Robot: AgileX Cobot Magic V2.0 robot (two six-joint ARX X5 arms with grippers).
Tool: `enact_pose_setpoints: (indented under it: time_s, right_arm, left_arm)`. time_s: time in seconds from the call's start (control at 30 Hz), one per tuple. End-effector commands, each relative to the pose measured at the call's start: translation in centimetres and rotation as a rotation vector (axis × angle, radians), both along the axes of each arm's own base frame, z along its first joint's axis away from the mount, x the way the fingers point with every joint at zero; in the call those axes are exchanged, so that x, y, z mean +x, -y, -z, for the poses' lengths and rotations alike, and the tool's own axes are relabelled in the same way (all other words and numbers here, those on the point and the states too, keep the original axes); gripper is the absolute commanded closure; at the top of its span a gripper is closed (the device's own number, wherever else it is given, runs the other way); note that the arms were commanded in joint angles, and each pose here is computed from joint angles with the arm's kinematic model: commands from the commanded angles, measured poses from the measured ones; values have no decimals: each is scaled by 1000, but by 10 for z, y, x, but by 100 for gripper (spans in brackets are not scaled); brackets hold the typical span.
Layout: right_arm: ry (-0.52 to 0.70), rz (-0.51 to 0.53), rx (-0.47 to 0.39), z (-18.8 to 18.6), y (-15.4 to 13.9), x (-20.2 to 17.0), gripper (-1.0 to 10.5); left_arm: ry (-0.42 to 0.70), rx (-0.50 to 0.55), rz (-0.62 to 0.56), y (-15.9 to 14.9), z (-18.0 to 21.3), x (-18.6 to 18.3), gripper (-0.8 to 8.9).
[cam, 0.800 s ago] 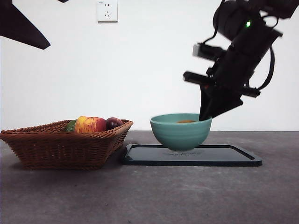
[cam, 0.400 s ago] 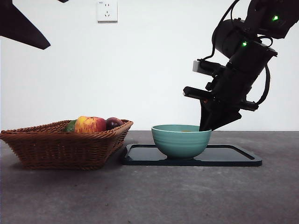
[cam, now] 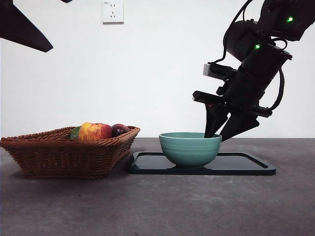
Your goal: Pick up the wifruite, put it on the bowl, pick up the plate, put it on desk
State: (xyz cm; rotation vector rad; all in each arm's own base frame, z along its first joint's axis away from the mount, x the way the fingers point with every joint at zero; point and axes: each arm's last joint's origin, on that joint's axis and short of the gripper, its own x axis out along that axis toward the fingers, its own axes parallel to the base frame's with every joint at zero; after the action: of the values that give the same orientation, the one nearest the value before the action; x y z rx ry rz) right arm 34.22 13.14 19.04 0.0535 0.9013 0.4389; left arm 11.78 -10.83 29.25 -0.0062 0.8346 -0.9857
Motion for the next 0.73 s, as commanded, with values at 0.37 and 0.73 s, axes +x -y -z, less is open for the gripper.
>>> enact_pose_setpoints:
  time_s: [0.37,0.73]
  right_arm:
    - [82,17,55,-90,17,-51,738]
    - [253,-30,133,-174,52,-153,739]
  left_arm:
    - [5,-7,6,2,-2,1,470]
    - [10,-6,10,2,-2,1,470]
